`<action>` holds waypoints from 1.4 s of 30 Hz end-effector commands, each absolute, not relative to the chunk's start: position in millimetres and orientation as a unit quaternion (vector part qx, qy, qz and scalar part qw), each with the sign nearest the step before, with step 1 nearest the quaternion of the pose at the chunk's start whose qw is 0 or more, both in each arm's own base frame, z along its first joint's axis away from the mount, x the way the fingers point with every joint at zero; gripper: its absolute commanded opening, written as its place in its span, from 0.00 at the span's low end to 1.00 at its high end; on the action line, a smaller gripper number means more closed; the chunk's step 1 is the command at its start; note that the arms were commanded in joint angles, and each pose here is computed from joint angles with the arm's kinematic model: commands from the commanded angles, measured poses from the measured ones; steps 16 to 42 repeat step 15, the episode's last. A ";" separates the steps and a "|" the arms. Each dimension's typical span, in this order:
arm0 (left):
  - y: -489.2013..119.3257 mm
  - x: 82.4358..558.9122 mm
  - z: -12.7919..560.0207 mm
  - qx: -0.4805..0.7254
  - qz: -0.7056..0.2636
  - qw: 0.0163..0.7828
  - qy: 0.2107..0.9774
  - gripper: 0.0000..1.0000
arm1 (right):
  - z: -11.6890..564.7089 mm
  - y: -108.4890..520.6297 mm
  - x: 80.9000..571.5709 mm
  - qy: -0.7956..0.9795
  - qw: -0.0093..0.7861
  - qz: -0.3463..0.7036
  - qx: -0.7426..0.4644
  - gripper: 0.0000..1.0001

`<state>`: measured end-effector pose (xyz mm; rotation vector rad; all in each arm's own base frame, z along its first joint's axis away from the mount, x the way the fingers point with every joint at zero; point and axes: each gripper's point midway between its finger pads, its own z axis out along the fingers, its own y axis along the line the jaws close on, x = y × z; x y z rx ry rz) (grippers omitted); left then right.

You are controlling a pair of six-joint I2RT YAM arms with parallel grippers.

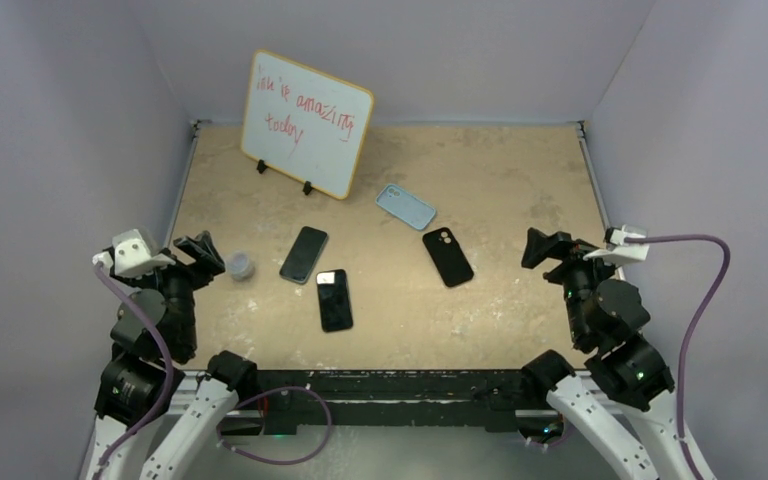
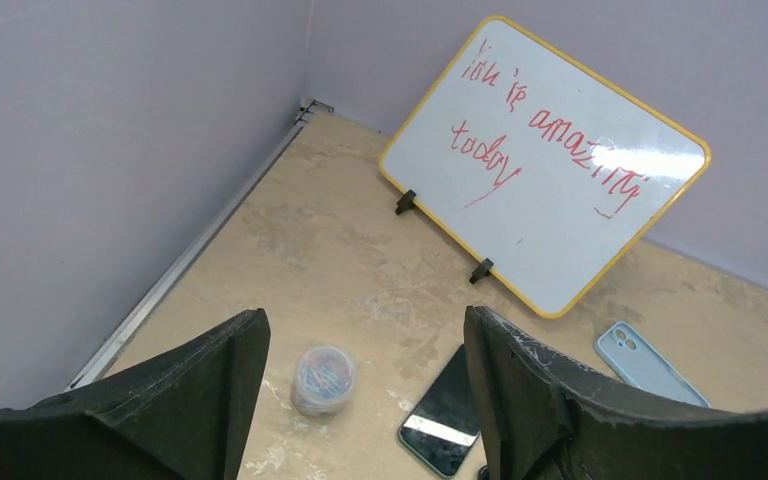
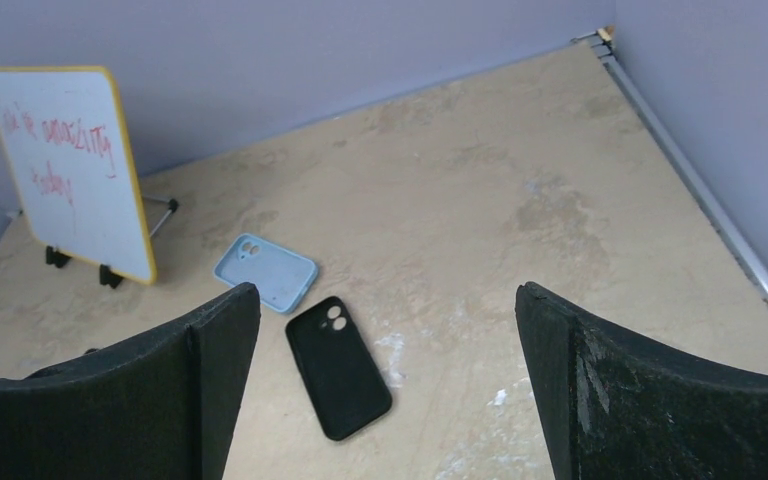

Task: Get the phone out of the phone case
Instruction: Reset both arms

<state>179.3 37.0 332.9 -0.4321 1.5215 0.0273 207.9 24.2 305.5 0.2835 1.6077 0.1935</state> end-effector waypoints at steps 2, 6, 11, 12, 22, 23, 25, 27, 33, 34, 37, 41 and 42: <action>35.2 191.8 322.8 -0.210 0.018 0.696 0.687 0.74 | 308.9 7.1 206.8 0.697 0.704 0.043 0.130 0.99; 31.6 199.1 314.8 -0.208 0.019 0.692 0.691 0.73 | 309.2 6.9 207.2 0.696 0.706 0.041 0.127 0.99; 29.8 204.2 309.5 -0.206 0.023 0.690 0.694 0.73 | 310.7 10.0 207.9 0.701 0.703 0.038 0.111 0.99; 30.0 204.6 308.6 -0.207 0.024 0.689 0.694 0.73 | 311.0 9.9 207.7 0.701 0.703 0.038 0.110 0.99; 30.1 205.3 305.5 -0.207 0.026 0.688 0.695 0.73 | 311.0 9.7 207.2 0.700 0.705 0.038 0.110 0.99; 30.1 205.3 305.5 -0.207 0.026 0.688 0.695 0.73 | 311.0 9.7 207.2 0.700 0.705 0.038 0.110 0.99; 30.1 205.3 305.5 -0.207 0.026 0.688 0.695 0.73 | 311.0 9.7 207.2 0.700 0.705 0.038 0.110 0.99; 30.1 205.3 305.5 -0.207 0.026 0.688 0.695 0.73 | 311.0 9.7 207.2 0.700 0.705 0.038 0.110 0.99; 30.1 205.3 305.5 -0.207 0.026 0.688 0.695 0.73 | 311.0 9.7 207.2 0.700 0.705 0.038 0.110 0.99; 30.1 205.3 305.5 -0.207 0.026 0.688 0.695 0.73 | 311.0 9.7 207.2 0.700 0.705 0.038 0.110 0.99; 30.1 205.3 305.5 -0.207 0.026 0.688 0.695 0.73 | 311.0 9.7 207.2 0.700 0.705 0.038 0.110 0.99; 30.1 205.3 305.5 -0.207 0.026 0.688 0.695 0.73 | 311.0 9.7 207.2 0.700 0.705 0.038 0.110 0.99; 30.1 205.3 305.5 -0.207 0.026 0.688 0.695 0.73 | 311.0 9.7 207.2 0.700 0.705 0.038 0.110 0.99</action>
